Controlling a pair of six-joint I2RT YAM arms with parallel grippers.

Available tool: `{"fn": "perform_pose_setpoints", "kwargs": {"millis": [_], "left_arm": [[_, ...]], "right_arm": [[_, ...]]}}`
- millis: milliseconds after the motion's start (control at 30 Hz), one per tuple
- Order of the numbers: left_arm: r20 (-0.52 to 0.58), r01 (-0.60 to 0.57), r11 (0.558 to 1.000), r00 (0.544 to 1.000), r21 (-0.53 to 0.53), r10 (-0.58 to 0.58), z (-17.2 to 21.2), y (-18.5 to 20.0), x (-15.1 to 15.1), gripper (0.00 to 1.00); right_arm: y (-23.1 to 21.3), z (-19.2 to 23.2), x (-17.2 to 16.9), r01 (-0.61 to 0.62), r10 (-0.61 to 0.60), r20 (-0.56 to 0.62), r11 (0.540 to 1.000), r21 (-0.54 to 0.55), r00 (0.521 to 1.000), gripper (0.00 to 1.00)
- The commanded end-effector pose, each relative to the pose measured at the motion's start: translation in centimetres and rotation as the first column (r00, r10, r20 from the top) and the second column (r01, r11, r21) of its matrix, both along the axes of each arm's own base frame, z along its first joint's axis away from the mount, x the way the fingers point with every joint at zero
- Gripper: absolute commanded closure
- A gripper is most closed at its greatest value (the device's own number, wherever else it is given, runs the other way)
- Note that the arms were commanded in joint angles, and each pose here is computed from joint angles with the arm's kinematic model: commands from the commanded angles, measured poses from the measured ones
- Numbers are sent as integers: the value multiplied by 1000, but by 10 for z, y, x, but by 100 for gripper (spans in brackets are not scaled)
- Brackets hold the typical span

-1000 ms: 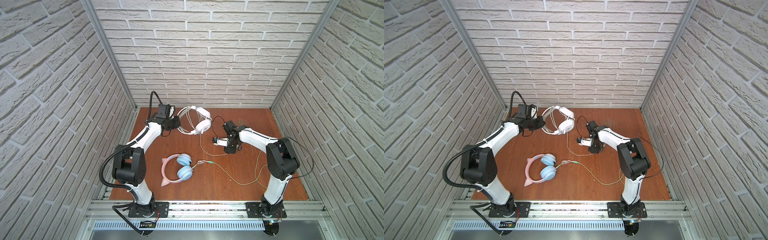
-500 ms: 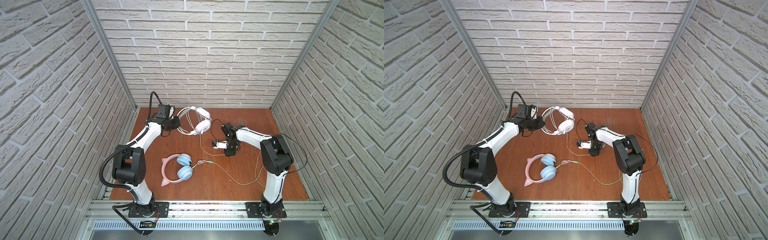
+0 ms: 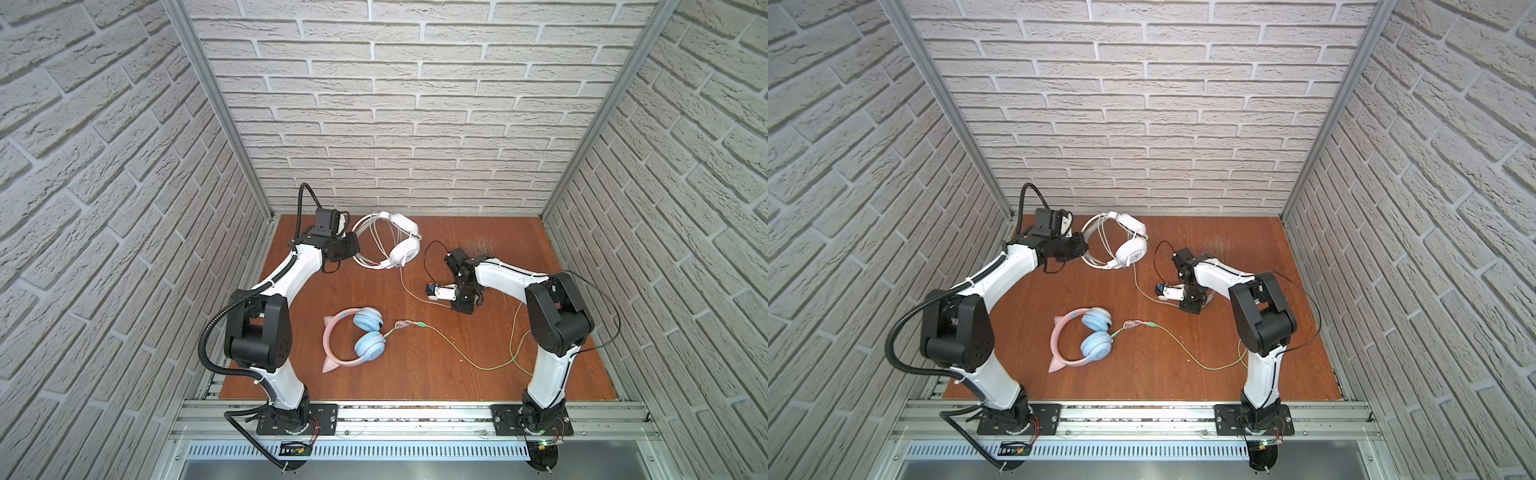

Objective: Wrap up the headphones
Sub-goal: 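Close the right gripper on the grey cable near the splitter, then lift the grey cable with the right gripper over the white headset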

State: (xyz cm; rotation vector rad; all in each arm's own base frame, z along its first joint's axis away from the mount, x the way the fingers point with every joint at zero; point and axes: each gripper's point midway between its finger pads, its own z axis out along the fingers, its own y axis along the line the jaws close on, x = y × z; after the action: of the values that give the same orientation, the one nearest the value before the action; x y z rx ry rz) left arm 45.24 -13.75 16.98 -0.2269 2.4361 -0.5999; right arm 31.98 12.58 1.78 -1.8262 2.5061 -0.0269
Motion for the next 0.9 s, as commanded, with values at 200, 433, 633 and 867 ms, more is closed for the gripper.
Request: {"fn": "perform_pose_setpoints", "kwargs": {"millis": [200, 433, 633, 867], "left_arm": [[30, -120, 992, 992, 28, 119, 6, 17, 22, 100], [5, -175, 982, 985, 72, 175, -7, 24, 28, 100], [-7, -172, 968, 984, 180, 176, -14, 24, 30, 100], [-21, -143, 950, 988, 277, 154, -22, 17, 30, 100]], "right_arm": [[29, 43, -24, -120, 113, 83, 989, 91, 990, 95], [51, 81, -42, -223, 206, 118, 962, 159, 972, 95], [70, 121, -46, -284, 234, 205, 923, 261, 950, 95], [90, 180, -45, -383, 244, 368, 846, 372, 897, 95]]}}
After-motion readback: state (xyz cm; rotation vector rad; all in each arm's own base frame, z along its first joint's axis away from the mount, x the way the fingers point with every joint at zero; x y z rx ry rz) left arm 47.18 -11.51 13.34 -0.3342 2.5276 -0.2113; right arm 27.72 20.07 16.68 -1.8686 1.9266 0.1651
